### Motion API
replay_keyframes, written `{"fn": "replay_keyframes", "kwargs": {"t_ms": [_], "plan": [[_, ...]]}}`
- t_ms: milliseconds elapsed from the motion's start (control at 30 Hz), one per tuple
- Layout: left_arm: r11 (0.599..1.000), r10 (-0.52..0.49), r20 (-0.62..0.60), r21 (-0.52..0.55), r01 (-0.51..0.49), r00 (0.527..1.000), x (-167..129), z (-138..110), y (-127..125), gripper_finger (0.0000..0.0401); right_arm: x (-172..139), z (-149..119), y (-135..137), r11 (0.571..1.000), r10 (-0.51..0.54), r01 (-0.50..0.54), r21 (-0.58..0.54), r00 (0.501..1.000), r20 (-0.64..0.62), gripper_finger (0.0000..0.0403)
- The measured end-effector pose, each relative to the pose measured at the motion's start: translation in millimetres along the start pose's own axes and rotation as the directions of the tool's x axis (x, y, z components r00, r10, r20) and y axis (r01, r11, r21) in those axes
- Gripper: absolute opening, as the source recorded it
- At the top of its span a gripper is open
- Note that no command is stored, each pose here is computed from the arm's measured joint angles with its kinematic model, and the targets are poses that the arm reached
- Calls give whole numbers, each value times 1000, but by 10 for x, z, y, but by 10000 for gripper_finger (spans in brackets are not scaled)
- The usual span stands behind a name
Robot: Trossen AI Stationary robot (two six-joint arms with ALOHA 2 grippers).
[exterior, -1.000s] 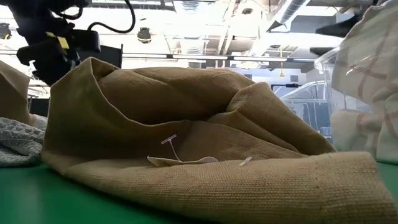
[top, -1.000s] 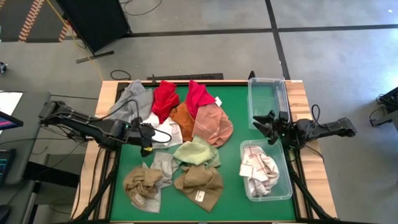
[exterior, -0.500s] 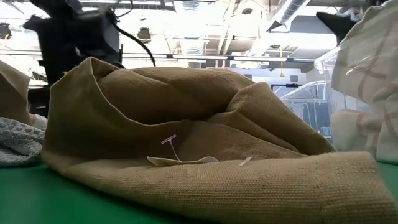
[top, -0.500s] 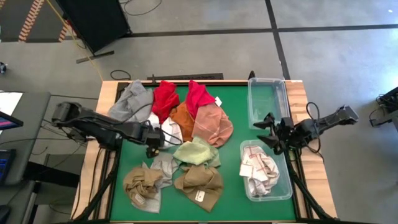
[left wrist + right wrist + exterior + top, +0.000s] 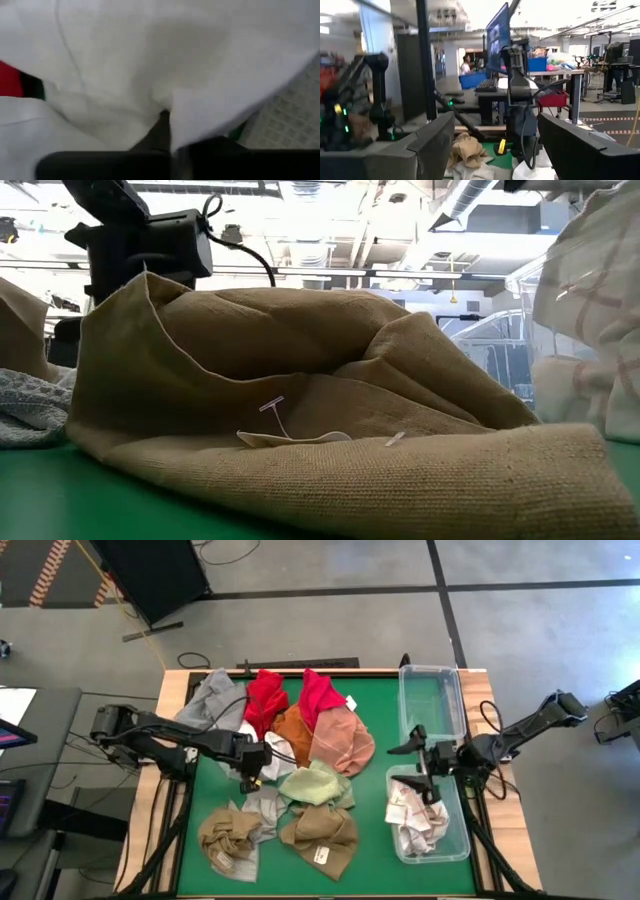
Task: Sort towels by color in basket
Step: Put the white towel into the bottom transparent bin
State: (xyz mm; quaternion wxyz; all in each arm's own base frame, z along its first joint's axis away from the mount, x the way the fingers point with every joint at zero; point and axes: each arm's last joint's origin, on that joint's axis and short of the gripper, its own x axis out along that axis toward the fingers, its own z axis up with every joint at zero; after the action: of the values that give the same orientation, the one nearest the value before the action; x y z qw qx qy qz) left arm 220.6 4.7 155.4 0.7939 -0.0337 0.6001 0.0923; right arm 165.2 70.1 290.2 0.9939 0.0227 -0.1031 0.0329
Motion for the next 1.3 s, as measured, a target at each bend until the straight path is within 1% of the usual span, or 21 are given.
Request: {"fn": "replay_keyframes", "kwargs": {"t_ms": [167,233,333,433,633,767,900,967,1100,1200,1300], "plan": [[1000,-16,70,20,14,997,-226,84,-21,4,278,36,135,999,13,-18,-49,995,-94,315],[999,-24,120,29,21,992,-363,130,-42,3,367,24,173,998,13,-21,-60,991,-134,315],[998,-48,227,49,38,973,-626,207,-73,2,480,-23,223,997,12,-26,-71,982,-190,315],[995,-77,335,79,53,939,-895,273,-103,2,571,-77,262,997,10,-27,-74,976,-218,315],[988,-129,526,143,62,840,-1358,466,-159,1,761,-135,295,996,-9,-13,-90,970,-244,314],[982,-158,648,179,53,745,-1613,652,-192,1,927,-246,326,987,-27,-20,-161,959,-282,314],[976,-183,714,212,39,675,-1807,827,-216,1,1093,-348,349,975,-51,-22,-222,947,-316,314],[973,-192,744,229,26,639,-1900,926,-232,1,1151,-343,349,971,-85,7,-238,945,-317,314],[960,-227,777,280,-1,587,-2104,1139,-270,1,1183,-318,340,953,-151,48,-300,932,-331,314],[945,-233,801,321,-67,552,-2299,1276,-297,0,1158,-300,328,949,-162,51,-312,925,-343,314],[936,-224,838,328,-131,498,-2551,1409,-295,0,1128,-302,317,954,-168,55,-296,913,-371,314]]}}
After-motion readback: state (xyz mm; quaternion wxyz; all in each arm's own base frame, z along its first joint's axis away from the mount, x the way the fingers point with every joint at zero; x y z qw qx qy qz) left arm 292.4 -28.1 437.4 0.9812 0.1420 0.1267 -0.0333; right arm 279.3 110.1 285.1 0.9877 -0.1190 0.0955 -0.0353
